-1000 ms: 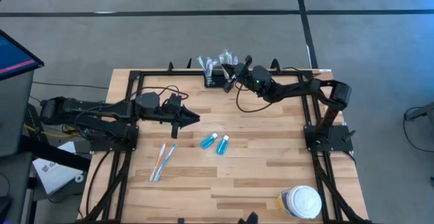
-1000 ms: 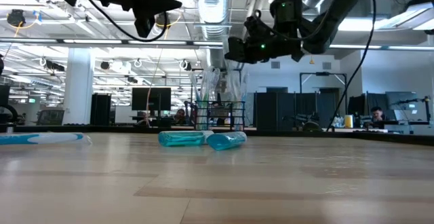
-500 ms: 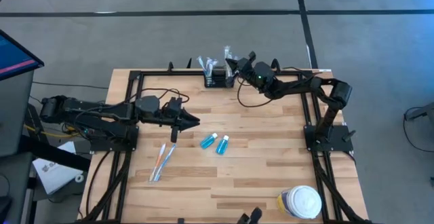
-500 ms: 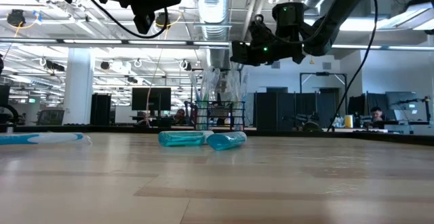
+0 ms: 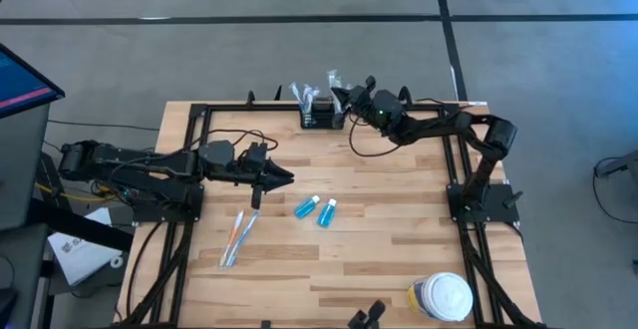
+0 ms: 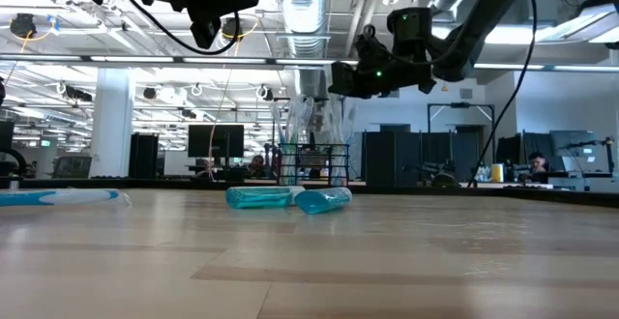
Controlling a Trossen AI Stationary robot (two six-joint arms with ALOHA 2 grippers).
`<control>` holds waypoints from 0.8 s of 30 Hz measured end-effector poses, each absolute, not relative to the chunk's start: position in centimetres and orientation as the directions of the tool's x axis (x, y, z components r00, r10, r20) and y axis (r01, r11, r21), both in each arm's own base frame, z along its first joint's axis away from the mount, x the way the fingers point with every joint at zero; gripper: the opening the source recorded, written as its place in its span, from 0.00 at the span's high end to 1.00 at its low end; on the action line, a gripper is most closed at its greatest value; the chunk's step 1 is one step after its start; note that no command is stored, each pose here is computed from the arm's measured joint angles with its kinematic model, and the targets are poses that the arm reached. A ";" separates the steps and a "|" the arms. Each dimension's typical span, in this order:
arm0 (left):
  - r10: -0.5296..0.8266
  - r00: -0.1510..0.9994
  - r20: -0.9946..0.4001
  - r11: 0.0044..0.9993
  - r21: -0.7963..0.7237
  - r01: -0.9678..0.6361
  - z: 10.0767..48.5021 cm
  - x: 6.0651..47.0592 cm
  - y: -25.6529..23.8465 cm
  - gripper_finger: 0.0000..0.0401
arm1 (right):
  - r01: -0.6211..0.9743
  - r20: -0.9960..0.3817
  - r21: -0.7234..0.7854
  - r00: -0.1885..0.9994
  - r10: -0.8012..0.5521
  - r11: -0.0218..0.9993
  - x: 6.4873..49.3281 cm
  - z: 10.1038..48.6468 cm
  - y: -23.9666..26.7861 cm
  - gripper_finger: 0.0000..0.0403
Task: Pick & Place toothbrushing station
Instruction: Put the green toothbrush into the black wire organizer
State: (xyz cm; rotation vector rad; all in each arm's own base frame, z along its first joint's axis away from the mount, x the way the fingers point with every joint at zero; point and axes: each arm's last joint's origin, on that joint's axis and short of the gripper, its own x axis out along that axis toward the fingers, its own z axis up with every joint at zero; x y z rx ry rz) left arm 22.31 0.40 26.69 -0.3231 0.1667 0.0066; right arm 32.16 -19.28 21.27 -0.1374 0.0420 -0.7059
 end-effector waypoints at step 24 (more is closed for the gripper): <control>0.006 0.979 -0.203 0.948 -0.310 -0.070 25.9 22.9 0.5 0.83 | 0.643 -0.033 -0.081 0.762 -0.647 0.762 31.9 18.9 -19.0 1.00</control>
